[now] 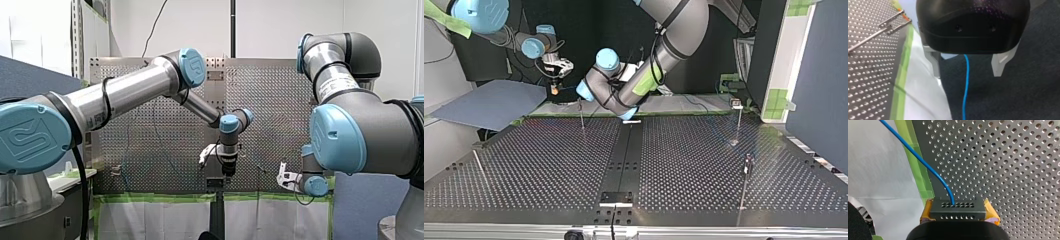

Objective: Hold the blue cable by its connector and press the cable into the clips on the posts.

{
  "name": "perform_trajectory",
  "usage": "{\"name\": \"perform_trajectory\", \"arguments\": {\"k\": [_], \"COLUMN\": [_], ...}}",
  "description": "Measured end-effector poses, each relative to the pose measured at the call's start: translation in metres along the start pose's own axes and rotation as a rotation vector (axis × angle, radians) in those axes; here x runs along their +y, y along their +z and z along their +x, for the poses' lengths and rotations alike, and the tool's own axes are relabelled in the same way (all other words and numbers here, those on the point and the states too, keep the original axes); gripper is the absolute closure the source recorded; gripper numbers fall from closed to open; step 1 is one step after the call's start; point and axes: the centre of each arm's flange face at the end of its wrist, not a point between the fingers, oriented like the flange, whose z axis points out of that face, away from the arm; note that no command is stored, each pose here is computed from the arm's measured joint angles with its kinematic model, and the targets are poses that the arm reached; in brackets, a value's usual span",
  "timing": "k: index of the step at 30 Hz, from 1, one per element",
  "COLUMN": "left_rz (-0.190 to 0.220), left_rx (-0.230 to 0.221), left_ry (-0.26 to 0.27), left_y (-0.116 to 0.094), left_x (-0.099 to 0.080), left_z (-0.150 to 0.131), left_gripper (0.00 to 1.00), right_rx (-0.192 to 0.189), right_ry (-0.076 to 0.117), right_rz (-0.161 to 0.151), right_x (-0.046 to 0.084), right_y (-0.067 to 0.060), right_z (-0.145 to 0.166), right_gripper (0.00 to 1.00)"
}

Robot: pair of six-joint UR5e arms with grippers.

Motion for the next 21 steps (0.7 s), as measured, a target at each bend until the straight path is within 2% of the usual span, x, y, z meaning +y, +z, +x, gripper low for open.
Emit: {"name": "perform_trajectory", "arguments": {"k": [5,12,16,21], "left_rz": [0.039,0.108,0.115,0.112], "left_rx": [0.007,-0.046,-0.074,-0.079], "left_ry": [-0.025,-0.086,-0.108,-0.111], "left_y": [-0.001,0.000,0.008,0.021], "left_x": [-0.003,-0.010,-0.010,-0.010], "left_z": [-0.004,-0.021,-0.026,-0.023], "left_gripper": [0.00,0.00,0.00,0.00], "right_rx": [-0.001,-0.002,-0.003,-0.003], "right_ry": [0.000,0.000,-0.001,-0.002], "right_rz": [0.001,0.003,0.003,0.003], "right_x": [-0.001,-0.002,-0.002,-0.002], "right_y": [0.000,0.000,0.000,0.000], "right_z": [0.000,-0.001,-0.001,-0.001], "right_gripper": [1.00,1.00,1.00,1.00]}}
